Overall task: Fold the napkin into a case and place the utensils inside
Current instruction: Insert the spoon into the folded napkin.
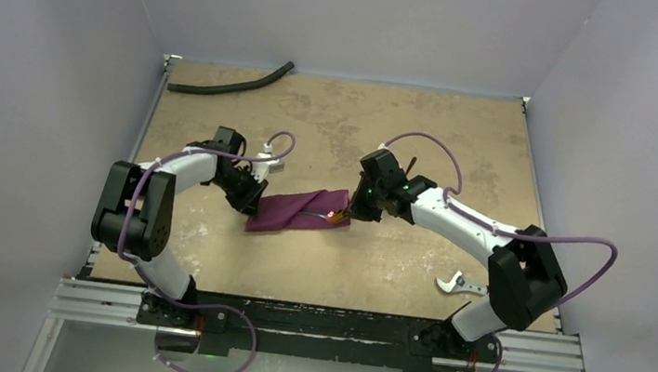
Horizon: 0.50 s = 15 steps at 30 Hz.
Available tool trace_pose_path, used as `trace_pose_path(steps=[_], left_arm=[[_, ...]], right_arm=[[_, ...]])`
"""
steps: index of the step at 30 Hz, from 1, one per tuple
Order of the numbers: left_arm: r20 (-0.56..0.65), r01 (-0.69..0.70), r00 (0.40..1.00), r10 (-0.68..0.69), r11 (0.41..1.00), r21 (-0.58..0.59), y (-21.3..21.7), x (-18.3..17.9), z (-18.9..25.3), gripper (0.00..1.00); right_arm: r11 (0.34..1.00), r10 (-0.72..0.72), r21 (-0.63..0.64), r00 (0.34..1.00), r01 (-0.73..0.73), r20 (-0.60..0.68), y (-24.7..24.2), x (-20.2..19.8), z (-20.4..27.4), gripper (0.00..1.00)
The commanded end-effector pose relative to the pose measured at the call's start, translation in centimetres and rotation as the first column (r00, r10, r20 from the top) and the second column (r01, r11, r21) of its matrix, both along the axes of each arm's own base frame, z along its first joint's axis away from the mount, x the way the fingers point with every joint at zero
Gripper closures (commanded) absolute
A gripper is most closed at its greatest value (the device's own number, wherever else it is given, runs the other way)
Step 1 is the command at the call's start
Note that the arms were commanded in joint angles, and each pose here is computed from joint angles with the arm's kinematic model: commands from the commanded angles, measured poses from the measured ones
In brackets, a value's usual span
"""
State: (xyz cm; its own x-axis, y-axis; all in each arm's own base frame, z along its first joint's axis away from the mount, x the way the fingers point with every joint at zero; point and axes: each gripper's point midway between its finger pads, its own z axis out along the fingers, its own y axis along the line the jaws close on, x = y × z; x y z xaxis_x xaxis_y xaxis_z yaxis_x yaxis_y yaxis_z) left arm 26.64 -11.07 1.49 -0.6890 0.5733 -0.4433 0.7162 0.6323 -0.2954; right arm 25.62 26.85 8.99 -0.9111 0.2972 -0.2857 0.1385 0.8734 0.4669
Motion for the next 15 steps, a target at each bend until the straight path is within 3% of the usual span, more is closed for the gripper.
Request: trace_pose_path(steps=[1,6,15], left_arm=[[-0.003,0.008,1.0,-0.008,1.0,0.017,0.0,0.0,-1.0,0.87],[0.015,0.011,1.0,-0.011,0.999,0.03,0.2,0.4,-1.0,0.87],[0.051,0.021,0.998,-0.025,0.997,0.072,0.9,0.9,-0.8,0.88]], right_arm=[[0.991,0.077,0.098,0.992,-0.087,0.104,2.4,1.6,1.2,1.0],[0.984,0.141,0.083,0.978,-0.155,0.154,3.7,3.1,0.5,1.0],[0.98,0.197,-0.036,0.976,-0.195,0.089,2.0,2.1,-1.6,1.0]])
